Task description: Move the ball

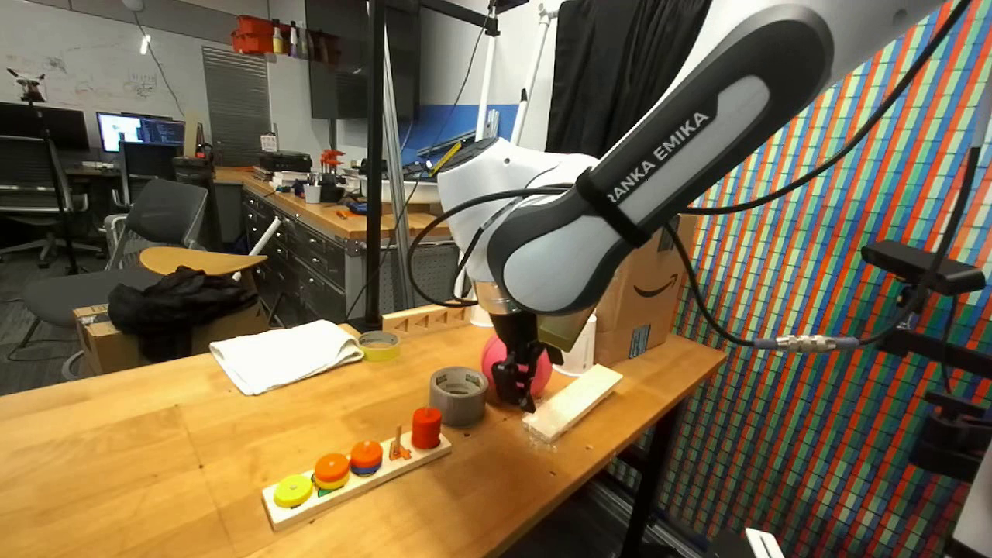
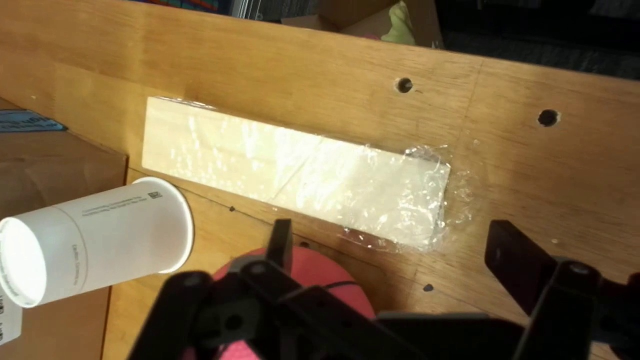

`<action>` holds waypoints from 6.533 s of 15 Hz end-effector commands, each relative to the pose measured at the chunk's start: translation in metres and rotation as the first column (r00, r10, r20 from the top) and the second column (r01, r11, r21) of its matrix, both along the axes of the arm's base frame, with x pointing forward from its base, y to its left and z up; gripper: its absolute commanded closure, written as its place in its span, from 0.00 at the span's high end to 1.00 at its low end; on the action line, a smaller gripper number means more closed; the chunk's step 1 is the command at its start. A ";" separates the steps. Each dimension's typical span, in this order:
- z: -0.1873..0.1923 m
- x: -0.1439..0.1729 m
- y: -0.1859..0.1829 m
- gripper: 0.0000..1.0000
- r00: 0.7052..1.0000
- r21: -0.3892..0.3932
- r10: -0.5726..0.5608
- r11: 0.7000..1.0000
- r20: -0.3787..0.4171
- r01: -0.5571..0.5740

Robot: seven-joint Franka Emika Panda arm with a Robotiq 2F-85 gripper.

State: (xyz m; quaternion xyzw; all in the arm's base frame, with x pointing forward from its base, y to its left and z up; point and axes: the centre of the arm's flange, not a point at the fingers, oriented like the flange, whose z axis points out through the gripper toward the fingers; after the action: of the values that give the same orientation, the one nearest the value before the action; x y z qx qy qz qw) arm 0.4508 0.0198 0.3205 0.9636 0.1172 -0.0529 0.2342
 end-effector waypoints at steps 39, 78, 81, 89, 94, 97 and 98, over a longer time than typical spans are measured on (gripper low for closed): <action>0.001 0.008 -0.060 1.00 0.978 0.230 -0.206 0.951 -0.032 0.208; 0.006 0.033 0.025 1.00 0.995 0.405 -0.097 0.911 0.026 0.078; -0.011 0.023 0.052 1.00 0.998 0.470 -0.046 0.881 -0.051 0.064; -0.025 0.019 0.076 1.00 0.993 0.504 0.021 0.863 -0.115 0.040; -0.017 0.032 0.070 1.00 0.997 0.521 0.070 0.853 -0.044 -0.037; -0.005 0.046 0.063 1.00 0.995 0.519 0.096 0.850 0.028 -0.096; -0.001 0.051 0.061 1.00 0.994 0.519 0.103 0.847 0.047 -0.112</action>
State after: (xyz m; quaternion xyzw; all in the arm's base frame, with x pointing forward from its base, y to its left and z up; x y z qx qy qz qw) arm 0.4846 0.0888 0.3065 0.9859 0.1625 -0.0307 -0.0262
